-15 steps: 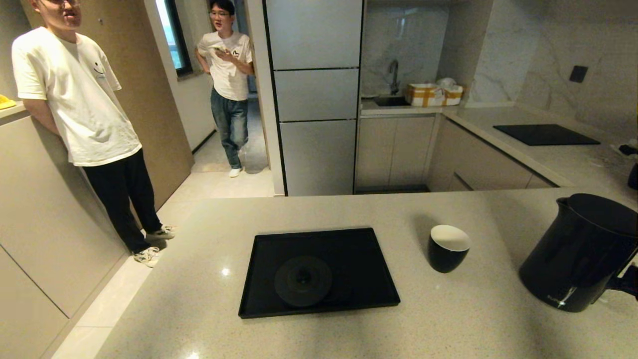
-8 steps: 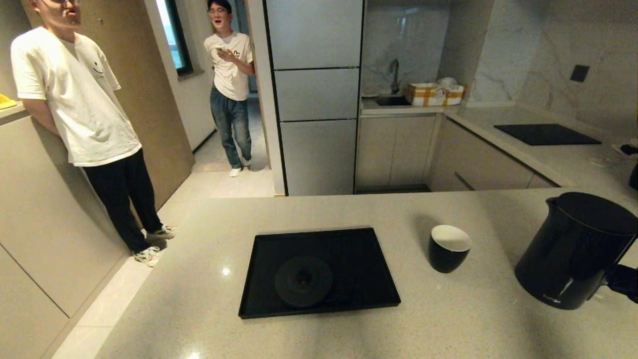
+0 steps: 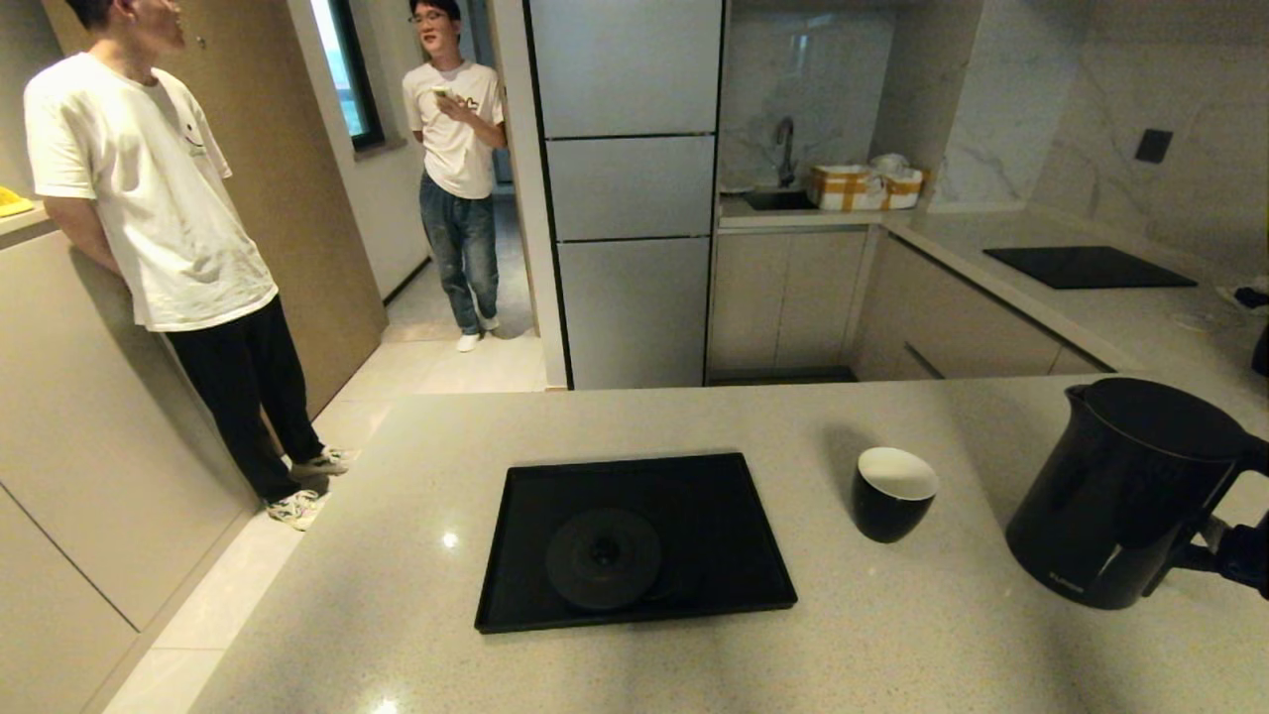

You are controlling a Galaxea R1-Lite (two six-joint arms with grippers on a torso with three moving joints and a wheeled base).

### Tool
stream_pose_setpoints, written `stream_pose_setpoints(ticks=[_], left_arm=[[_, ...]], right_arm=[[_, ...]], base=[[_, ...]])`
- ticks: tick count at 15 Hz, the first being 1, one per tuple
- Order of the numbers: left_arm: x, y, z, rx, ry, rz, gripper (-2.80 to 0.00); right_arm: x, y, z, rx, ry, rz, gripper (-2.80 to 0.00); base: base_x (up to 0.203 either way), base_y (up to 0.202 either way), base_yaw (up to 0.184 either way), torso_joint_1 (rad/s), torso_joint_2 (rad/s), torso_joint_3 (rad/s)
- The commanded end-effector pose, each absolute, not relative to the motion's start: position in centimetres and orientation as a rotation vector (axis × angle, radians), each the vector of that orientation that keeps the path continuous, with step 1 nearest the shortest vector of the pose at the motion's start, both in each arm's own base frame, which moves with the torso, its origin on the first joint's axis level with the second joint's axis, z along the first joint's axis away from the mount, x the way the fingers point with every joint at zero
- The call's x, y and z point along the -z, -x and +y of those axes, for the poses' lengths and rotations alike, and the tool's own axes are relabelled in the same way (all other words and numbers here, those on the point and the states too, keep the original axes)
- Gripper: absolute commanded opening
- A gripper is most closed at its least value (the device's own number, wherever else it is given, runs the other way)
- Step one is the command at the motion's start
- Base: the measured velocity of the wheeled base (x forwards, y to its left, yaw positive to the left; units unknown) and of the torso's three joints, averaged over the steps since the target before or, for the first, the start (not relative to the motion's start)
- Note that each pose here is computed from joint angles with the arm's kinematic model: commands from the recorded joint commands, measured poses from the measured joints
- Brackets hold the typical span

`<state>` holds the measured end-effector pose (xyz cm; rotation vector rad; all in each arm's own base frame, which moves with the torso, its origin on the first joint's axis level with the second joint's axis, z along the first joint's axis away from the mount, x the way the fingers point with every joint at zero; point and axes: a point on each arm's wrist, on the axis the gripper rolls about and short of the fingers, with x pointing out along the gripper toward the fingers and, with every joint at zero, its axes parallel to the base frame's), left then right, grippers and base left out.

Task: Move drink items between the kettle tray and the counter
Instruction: Place it on the right

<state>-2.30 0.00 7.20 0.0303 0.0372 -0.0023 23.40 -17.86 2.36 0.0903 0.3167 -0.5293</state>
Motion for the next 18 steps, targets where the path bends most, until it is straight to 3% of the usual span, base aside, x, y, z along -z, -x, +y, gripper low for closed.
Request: stream_pose_setpoints(ticks=[1,11,18], left_arm=[[-7.2,2.3,0.0,0.002,-0.031,0.037,-2.80],[-7.2,2.3,0.0,0.002,-0.031,0.037,-2.80],[-7.2,2.3,0.0,0.002,-0.031,0.037,-2.80]], right_arm=[[-3.6,-22.7,-17.3,0.507,-0.084,0.289,0.00],[-3.5,-21.5,-16.5,0.484,-0.090,0.323,0.00],[-3.5,-22.2,-14.7,0.628,0.077,0.401,0.00]], base=[[0.000,0.000,0.000,0.000,0.00,0.000],[0.000,0.000,0.000,0.000,0.00,0.000],[0.000,0.000,0.000,0.000,0.00,0.000]])
